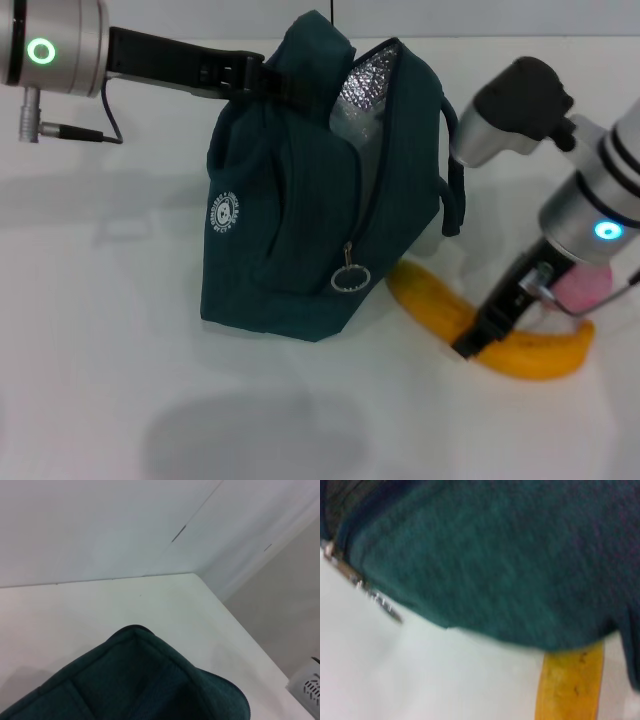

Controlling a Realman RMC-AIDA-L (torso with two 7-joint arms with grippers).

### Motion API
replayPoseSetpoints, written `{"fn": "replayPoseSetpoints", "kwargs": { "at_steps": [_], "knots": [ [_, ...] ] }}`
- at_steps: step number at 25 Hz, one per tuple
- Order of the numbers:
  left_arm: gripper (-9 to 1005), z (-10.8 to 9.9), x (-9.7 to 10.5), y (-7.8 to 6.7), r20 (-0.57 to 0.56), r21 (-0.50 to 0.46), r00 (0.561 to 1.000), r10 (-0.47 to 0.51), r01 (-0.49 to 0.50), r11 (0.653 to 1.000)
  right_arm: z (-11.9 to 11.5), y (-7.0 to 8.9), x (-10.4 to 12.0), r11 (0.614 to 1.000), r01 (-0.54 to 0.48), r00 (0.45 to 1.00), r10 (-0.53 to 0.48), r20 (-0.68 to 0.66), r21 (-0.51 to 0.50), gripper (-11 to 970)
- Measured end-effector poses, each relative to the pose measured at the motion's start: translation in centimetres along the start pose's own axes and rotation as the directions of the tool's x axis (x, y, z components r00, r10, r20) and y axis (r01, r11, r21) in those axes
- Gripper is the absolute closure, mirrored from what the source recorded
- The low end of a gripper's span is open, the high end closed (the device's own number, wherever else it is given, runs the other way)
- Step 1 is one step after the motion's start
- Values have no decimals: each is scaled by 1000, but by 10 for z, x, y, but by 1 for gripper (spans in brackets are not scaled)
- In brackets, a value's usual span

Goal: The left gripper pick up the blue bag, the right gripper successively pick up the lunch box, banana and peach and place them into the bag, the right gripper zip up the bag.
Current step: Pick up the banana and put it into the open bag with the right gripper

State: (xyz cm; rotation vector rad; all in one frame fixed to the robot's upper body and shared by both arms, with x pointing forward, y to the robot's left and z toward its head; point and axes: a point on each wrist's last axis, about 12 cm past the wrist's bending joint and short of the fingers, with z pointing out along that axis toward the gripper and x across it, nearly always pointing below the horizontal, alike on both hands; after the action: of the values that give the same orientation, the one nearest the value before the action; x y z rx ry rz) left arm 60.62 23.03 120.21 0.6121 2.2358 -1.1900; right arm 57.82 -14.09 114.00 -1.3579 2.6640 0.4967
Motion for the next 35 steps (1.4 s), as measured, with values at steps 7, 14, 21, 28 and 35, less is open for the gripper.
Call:
{"fn": "replayPoseSetpoints", "kwargs": {
  "at_steps": [7,14,21,28,35],
  "knots": [
    [942,0,0,0,0,-1,1000,-6,6,1000,-39,-12,49,936,-46,981,108,161,-349,532],
    [942,0,0,0,0,0,1000,-11,11,1000,-78,-28,108,756,23,914,249,319,-654,529],
    [942,1,-2,-1,0,2,1000,-14,14,1000,-97,-34,122,730,228,798,240,554,-644,526],
    [942,4,-2,-3,-1,9,1000,-14,14,1000,-90,-31,117,784,517,275,230,934,-345,523],
    [942,4,-1,-4,3,21,1000,-13,13,1000,-50,-24,101,856,499,-11,165,986,-137,520]
  ]
}}
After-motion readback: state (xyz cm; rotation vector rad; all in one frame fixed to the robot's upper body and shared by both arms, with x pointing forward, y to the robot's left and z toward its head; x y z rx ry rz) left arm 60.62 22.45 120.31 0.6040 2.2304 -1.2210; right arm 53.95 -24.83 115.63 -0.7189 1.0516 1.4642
